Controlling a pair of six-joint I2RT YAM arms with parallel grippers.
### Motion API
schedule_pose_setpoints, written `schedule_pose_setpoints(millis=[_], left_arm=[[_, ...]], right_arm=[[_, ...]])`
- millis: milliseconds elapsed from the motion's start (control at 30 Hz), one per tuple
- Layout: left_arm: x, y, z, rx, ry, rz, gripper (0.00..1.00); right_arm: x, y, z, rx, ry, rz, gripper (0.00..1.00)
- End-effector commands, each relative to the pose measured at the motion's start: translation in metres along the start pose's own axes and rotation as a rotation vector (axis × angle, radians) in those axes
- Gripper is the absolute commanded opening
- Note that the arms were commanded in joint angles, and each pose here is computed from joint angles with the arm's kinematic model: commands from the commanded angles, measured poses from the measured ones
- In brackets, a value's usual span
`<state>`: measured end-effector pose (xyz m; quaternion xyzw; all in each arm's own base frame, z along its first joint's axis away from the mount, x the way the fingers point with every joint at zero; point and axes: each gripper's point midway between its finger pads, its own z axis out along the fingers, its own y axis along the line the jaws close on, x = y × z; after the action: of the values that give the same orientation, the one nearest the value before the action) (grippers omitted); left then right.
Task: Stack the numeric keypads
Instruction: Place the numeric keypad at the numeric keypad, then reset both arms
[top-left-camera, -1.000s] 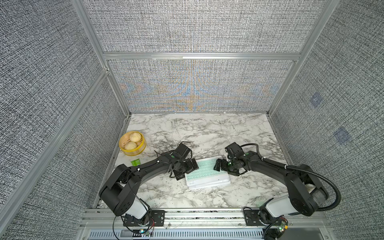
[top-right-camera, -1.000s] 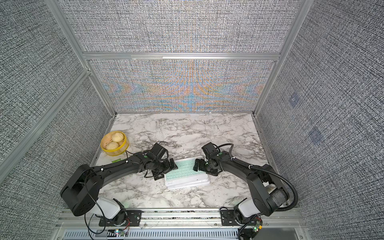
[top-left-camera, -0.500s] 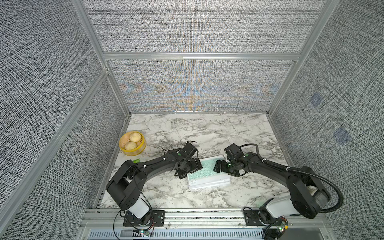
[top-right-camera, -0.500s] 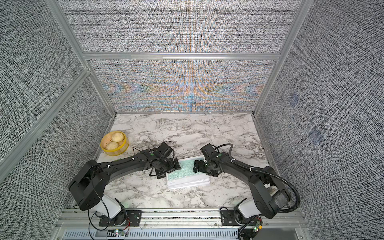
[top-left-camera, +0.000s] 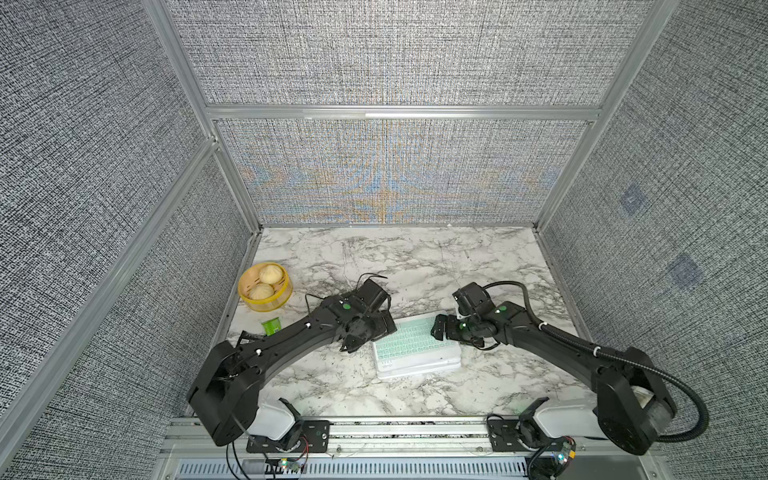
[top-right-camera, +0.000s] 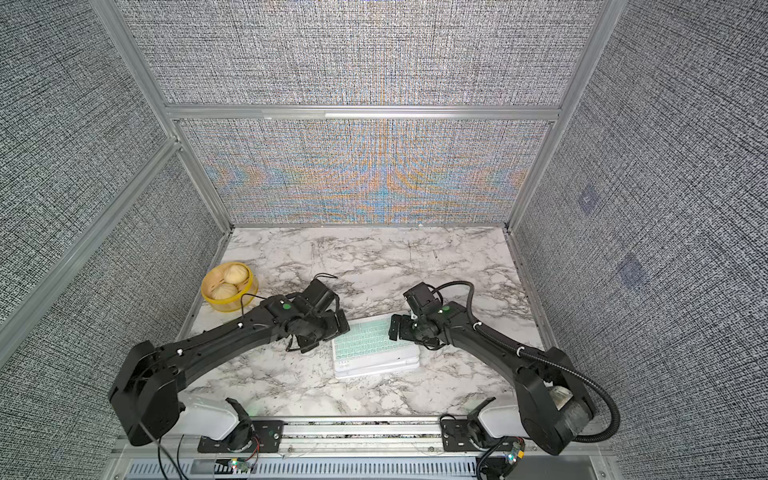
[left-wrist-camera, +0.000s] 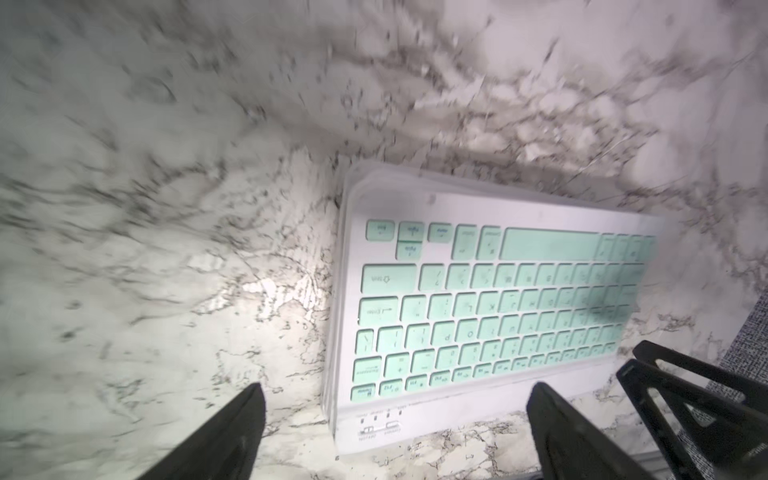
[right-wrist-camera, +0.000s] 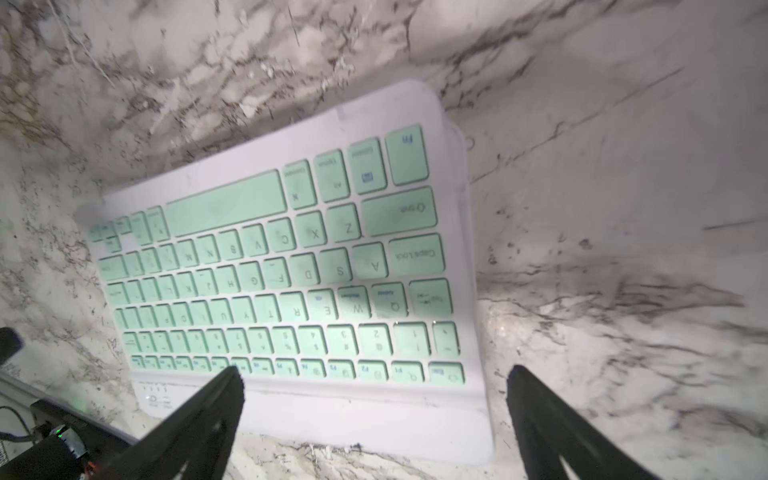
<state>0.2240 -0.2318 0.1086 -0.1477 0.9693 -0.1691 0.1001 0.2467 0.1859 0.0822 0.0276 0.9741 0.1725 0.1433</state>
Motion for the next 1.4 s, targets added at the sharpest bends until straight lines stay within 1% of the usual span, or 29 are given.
schedule_pose_setpoints(millis=[0, 67, 133, 300, 400, 467, 567, 633, 767, 833, 867, 900, 967, 1067, 1133, 1233, 1367], left_arm=[[-0.036, 0.027, -0.035, -0.159, -0.189, 0.103, 0.99], [-0.063, 0.025, -0.062, -0.185, -0.311, 0.164, 0.99], [-0.092, 0.029, -0.085, -0.227, -0.428, 0.200, 0.99], [-0.184, 0.069, -0.136, -0.399, -0.724, 0.251, 0.99], [-0.220, 0.086, -0.148, -0.467, -0.903, 0.356, 0.99], [-0.233, 0.099, -0.151, -0.464, -1.025, 0.366, 0.99], [-0.243, 0.124, -0.140, -0.462, -1.132, 0.372, 0.99], [-0.244, 0.141, -0.126, -0.500, -1.148, 0.377, 0.99], [-0.244, 0.162, -0.086, -0.504, -1.079, 0.364, 0.99], [-0.245, 0.168, -0.073, -0.515, -1.077, 0.376, 0.99], [-0.246, 0.173, -0.068, -0.524, -1.071, 0.362, 0.99], [-0.245, 0.177, -0.061, -0.521, -1.061, 0.349, 0.99], [-0.242, 0.179, -0.051, -0.493, -1.077, 0.361, 0.99], [-0.238, 0.185, -0.049, -0.470, -1.122, 0.347, 0.99], [-0.237, 0.189, -0.048, -0.420, -1.108, 0.326, 0.99], [-0.235, 0.198, -0.048, -0.342, -1.119, 0.296, 0.99], [-0.236, 0.195, -0.039, -0.292, -1.088, 0.323, 0.99]], right_arm=[[-0.025, -0.011, -0.020, 0.092, -0.110, -0.044, 0.99], [-0.044, -0.015, -0.035, 0.138, -0.192, -0.056, 0.99], [-0.065, -0.020, -0.051, 0.191, -0.281, -0.062, 0.99], [-0.109, -0.050, -0.091, 0.343, -0.497, -0.023, 0.99], [-0.132, -0.065, -0.114, 0.395, -0.619, 0.019, 0.99], [-0.141, -0.080, -0.122, 0.422, -0.669, 0.075, 0.99], [-0.148, -0.101, -0.129, 0.462, -0.711, 0.149, 0.99], [-0.152, -0.111, -0.131, 0.499, -0.740, 0.163, 0.99], [-0.160, -0.122, -0.132, 0.552, -0.812, 0.161, 0.99], [-0.161, -0.127, -0.129, 0.580, -0.816, 0.156, 0.99], [-0.162, -0.128, -0.127, 0.592, -0.812, 0.154, 0.99], [-0.163, -0.129, -0.125, 0.601, -0.803, 0.150, 0.99], [-0.163, -0.131, -0.117, 0.615, -0.778, 0.143, 0.99], [-0.164, -0.131, -0.105, 0.616, -0.745, 0.134, 0.99], [-0.164, -0.129, -0.097, 0.600, -0.732, 0.127, 0.99], [-0.166, -0.129, -0.088, 0.578, -0.750, 0.122, 0.99], [-0.171, -0.120, -0.076, 0.533, -0.776, 0.069, 0.99]])
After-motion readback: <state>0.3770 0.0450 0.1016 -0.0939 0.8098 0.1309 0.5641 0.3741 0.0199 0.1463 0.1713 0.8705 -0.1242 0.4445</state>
